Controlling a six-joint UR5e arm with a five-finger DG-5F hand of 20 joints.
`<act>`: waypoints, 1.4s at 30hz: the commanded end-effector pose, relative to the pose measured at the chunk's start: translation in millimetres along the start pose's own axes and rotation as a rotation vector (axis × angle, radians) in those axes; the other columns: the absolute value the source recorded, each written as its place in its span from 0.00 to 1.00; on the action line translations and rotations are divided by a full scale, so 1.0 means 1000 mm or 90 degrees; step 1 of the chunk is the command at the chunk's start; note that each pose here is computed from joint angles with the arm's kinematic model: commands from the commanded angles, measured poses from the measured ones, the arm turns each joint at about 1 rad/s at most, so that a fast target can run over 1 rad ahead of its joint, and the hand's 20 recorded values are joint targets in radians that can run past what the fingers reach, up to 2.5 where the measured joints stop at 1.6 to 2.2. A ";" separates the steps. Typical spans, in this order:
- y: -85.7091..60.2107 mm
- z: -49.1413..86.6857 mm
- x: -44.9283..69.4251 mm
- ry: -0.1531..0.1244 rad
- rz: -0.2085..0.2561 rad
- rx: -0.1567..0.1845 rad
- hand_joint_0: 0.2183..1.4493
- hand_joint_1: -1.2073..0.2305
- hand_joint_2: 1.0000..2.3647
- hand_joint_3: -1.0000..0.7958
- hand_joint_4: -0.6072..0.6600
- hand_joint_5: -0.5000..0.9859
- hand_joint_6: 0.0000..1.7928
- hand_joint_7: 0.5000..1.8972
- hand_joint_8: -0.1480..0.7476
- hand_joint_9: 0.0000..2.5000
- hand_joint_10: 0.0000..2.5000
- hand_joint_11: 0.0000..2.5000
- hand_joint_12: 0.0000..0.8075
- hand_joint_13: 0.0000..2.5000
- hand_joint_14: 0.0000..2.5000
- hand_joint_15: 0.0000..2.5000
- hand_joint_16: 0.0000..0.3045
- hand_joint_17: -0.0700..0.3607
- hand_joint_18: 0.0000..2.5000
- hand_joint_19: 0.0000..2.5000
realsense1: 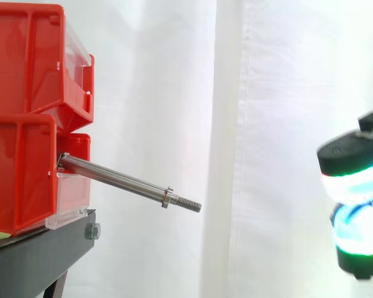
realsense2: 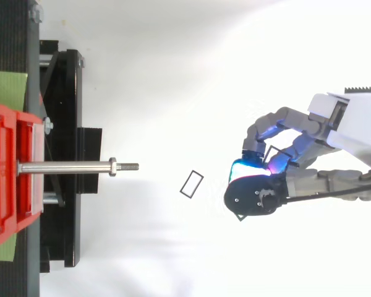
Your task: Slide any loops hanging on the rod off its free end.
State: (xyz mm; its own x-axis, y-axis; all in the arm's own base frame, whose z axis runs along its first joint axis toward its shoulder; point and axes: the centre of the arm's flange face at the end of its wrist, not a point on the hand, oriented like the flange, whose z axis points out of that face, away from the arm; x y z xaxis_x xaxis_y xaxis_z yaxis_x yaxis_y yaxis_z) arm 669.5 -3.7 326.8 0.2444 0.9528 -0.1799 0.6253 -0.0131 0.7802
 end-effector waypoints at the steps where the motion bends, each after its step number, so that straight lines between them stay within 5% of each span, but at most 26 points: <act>1: -0.017 0.009 0.005 0.003 0.006 0.000 0.33 0.45 0.00 0.31 0.63 0.22 0.53 0.37 0.48 0.42 0.01 0.38 0.47 0.31 0.01 0.20 0.18 0.45 0.26 0.21; 8: -0.017 0.015 0.012 0.012 0.022 -0.029 0.33 0.45 0.00 0.31 0.63 0.22 0.53 0.37 0.49 0.42 0.01 0.38 0.48 0.31 0.01 0.20 0.18 0.45 0.26 0.21; 42: -0.010 0.010 0.021 0.030 0.054 -0.035 0.34 0.36 0.02 0.47 0.54 0.23 0.54 0.42 0.48 0.42 0.01 0.38 0.47 0.32 0.01 0.20 0.18 0.45 0.27 0.20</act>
State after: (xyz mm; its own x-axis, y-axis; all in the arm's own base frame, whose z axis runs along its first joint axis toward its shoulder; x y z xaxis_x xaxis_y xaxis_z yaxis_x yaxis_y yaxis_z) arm 675.8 12.4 308.9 0.2573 0.9622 -0.0897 0.5631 -0.0738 0.8231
